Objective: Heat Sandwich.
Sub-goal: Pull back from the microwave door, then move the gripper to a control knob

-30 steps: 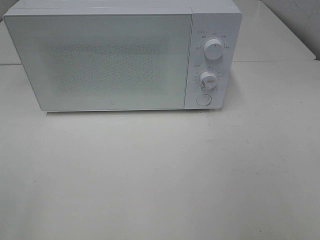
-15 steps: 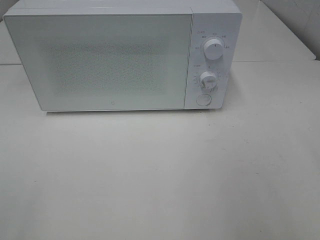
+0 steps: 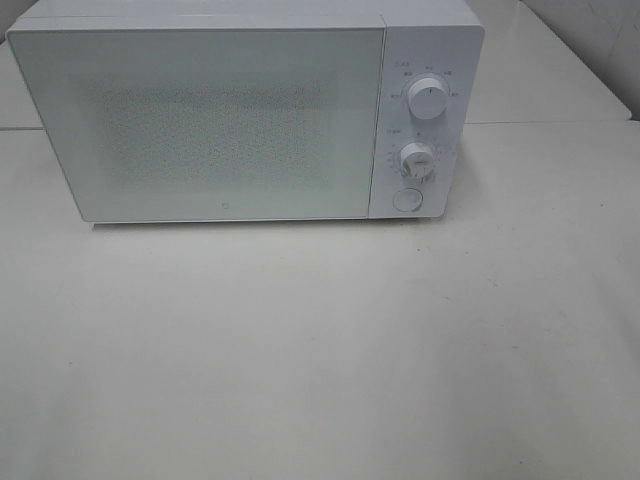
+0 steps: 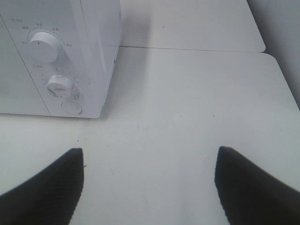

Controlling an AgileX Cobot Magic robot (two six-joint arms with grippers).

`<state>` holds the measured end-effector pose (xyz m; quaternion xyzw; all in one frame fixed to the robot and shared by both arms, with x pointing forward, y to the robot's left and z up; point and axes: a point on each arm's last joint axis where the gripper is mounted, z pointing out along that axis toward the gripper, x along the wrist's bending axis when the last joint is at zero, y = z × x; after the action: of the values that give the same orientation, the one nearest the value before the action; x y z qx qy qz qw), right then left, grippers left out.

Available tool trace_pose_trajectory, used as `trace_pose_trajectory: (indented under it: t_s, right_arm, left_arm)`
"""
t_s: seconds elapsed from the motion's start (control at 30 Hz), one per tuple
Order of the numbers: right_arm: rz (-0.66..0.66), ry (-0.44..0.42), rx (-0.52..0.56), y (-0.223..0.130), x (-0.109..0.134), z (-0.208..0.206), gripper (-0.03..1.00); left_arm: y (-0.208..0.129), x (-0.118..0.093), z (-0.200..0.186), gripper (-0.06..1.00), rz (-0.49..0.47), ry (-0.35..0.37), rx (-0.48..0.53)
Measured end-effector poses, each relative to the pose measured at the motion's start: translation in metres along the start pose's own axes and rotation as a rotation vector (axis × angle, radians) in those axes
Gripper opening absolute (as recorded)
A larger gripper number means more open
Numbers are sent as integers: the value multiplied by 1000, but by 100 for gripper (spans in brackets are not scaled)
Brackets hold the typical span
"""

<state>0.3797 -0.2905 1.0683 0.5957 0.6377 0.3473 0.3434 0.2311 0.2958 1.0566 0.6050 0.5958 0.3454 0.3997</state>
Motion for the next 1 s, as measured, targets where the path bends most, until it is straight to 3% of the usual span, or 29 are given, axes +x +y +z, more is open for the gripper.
trace_pose_trajectory:
  t_s: [0.67,0.8,1.0]
  right_arm:
    - [1,26,-80,15,5,67,75]
    - [-2,35,-152,20,6,81,75]
    - [-26,42,-358,12,8,99,75]
  left_arm:
    - [0,0,0,97,0,0,0]
    - [0,0,0,97,0,0,0]
    - [0,0,0,97,0,0,0]
